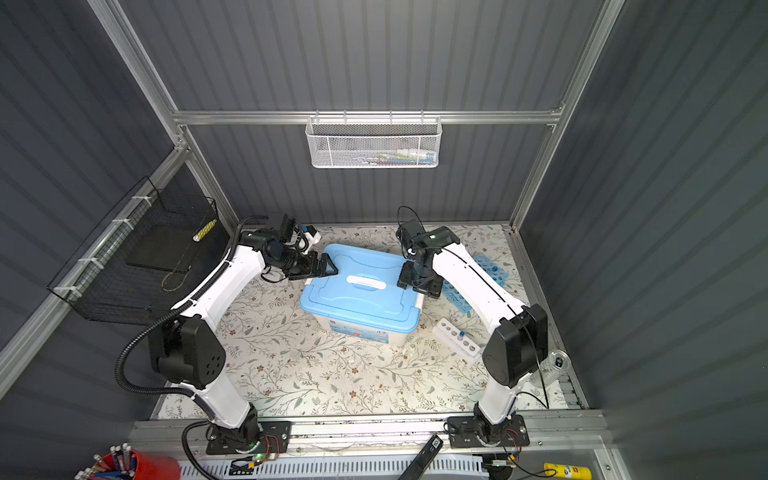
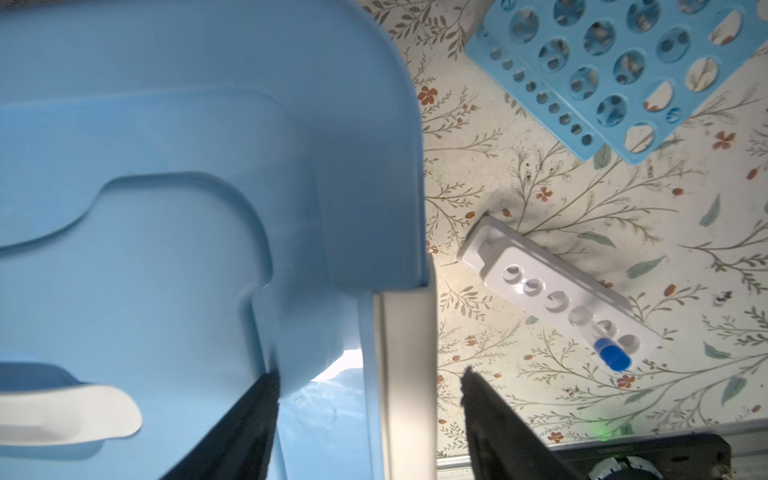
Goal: Organize the chemistry lab equipment
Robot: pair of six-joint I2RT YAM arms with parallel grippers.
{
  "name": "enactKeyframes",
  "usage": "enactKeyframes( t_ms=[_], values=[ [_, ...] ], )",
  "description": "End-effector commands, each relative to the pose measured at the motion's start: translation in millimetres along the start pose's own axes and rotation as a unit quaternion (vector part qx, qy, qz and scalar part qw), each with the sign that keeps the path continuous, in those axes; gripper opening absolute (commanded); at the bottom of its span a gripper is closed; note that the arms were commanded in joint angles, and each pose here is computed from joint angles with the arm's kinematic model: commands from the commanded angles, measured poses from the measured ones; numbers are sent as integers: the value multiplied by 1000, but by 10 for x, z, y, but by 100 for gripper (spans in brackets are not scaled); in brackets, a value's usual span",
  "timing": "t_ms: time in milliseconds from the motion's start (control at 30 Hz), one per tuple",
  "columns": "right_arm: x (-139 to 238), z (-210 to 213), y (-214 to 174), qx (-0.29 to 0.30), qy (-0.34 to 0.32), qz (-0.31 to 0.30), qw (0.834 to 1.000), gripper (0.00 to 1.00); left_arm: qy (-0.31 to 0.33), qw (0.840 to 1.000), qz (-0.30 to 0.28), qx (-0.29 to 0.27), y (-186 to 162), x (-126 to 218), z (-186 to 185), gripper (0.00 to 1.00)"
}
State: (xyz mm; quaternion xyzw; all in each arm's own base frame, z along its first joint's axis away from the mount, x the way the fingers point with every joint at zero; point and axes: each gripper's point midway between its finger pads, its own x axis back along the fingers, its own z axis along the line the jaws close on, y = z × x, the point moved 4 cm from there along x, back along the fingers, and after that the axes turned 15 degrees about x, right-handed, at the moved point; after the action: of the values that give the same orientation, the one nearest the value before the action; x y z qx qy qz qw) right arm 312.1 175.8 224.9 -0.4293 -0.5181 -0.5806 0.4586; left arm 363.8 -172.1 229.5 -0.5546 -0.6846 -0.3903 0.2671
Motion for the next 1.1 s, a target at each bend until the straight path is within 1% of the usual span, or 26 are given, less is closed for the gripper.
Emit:
enactKeyframes(
  t_ms=[0, 67, 133, 200, 233, 267, 333, 433, 467, 533, 600, 700, 733, 767, 800, 867, 967, 1000, 1067],
  values=[
    [-103, 272, 64, 16, 64, -5, 998, 71, -62, 997, 37, -18, -115, -10, -240, 97],
    [-139, 294, 60, 15, 68, 0, 998, 70, -47, 998, 37, -19, -131, 2, -202, 97],
    [-156, 322, 69, 16, 70, 3, 997, 70, -26, 999, 37, -17, -143, -12, -135, 92],
    [-140, 367, 91, 23, 69, 1, 997, 69, -7, 999, 47, -15, -170, -47, -70, 86],
    [-138, 380, 97, 25, 65, 2, 998, 69, -3, 999, 51, -14, -177, -60, -62, 81],
    [-142, 398, 104, 29, 59, 4, 998, 69, -1, 999, 52, -12, -179, -79, -64, 77],
    [-153, 448, 119, 36, 55, 7, 998, 68, 6, 998, 56, -23, -194, -125, -120, 70],
    [-185, 548, 134, 47, 52, 12, 997, 67, 6, 997, 68, -28, -225, -216, -201, 66],
    [-184, 584, 139, 50, 52, 12, 997, 66, 6, 997, 73, -27, -243, -248, -207, 62],
    [-199, 655, 156, 54, 52, 12, 997, 65, 24, 997, 73, -25, -240, -299, -171, 57],
    [-211, 717, 168, 58, 53, 13, 997, 65, 47, 994, 93, -17, -306, -326, -93, 49],
    [-236, 752, 180, 62, 53, 16, 997, 65, 73, 992, 100, -20, -340, -339, -1, 42],
    [-239, 760, 184, 63, 54, 15, 996, 65, 97, 990, 96, -21, -329, -333, 62, 40],
    [-238, 771, 188, 65, 55, 15, 996, 65, 107, 989, 95, -23, -325, -329, 92, 34],
    [-241, 774, 194, 66, 54, 16, 996, 64, 112, 989, 95, -24, -326, -328, 105, 31],
    [-243, 784, 203, 67, 56, 16, 996, 64, 121, 988, 96, -24, -323, -340, 129, 21],
    [-254, 797, 212, 67, 57, 16, 996, 64, 135, 985, 101, -28, -325, -378, 159, 16],
    [-261, 802, 214, 67, 58, 17, 996, 64, 142, 984, 106, -32, -335, -392, 162, 12],
    [-267, 814, 211, 67, 60, 18, 996, 63, 164, 979, 111, -39, -349, -432, 192, 8]
  ],
)
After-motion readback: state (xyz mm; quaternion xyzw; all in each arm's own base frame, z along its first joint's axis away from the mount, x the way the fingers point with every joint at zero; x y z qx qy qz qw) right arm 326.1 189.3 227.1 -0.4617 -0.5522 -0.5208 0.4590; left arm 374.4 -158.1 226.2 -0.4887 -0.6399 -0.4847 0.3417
